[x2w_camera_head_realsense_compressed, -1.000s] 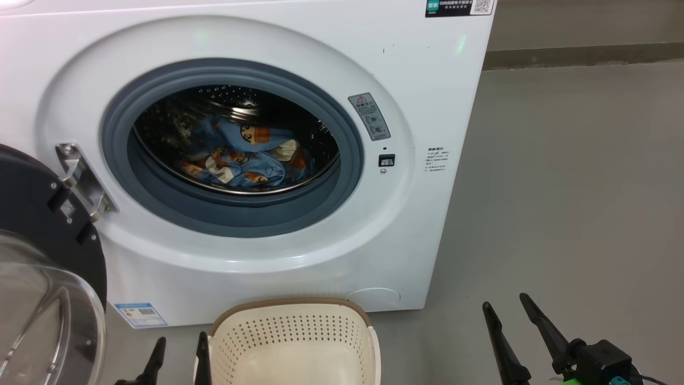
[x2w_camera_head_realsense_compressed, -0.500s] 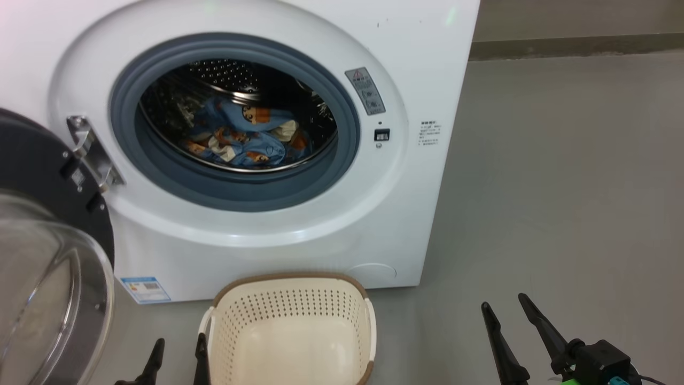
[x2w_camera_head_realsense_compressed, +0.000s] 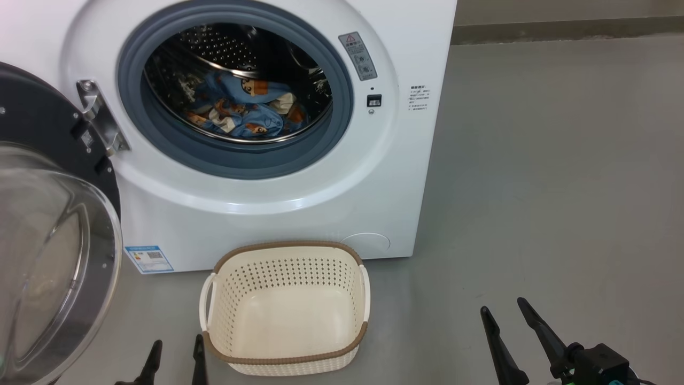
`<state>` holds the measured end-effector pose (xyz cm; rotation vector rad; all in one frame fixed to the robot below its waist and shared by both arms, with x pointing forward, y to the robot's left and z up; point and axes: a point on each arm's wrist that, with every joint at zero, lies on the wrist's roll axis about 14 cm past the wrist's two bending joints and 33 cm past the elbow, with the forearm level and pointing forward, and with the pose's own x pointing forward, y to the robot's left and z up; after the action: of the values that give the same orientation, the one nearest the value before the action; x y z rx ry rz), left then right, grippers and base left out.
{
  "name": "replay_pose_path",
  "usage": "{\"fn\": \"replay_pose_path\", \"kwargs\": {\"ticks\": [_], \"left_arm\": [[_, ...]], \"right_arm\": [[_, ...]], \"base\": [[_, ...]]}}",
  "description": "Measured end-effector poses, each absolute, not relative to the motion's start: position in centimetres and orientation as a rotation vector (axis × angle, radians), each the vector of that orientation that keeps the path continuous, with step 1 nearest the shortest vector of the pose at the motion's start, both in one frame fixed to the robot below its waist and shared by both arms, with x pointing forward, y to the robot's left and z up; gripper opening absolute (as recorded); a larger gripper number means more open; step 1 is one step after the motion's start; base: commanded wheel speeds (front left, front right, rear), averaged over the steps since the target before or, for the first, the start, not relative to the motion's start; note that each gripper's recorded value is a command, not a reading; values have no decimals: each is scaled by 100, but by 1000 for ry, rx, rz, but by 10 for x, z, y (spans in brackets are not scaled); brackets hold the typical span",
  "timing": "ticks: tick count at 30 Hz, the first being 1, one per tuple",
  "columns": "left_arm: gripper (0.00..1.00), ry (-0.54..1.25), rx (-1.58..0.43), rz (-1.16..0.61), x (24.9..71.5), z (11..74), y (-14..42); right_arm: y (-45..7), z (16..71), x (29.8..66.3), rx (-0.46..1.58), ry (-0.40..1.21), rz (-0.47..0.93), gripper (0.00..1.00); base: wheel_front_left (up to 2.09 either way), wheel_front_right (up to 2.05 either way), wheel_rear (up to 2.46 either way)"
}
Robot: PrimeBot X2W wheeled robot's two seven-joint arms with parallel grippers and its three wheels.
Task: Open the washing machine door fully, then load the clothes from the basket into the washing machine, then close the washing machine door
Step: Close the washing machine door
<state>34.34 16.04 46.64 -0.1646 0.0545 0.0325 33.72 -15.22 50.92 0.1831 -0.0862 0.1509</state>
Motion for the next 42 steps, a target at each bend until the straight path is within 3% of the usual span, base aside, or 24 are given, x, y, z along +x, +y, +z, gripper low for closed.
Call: {"fn": "replay_pose_path", "kwargs": {"ticks": [26, 42], "left_arm": [[100, 57, -166, 36, 340, 466, 161], [100, 3, -169, 261, 306, 477, 224]], "right_arm": [[-147, 509, 340, 188, -85, 165, 100], [-81, 511, 355, 183, -67, 388, 100]], "base": [[0, 0, 0], [0, 0, 0]]}}
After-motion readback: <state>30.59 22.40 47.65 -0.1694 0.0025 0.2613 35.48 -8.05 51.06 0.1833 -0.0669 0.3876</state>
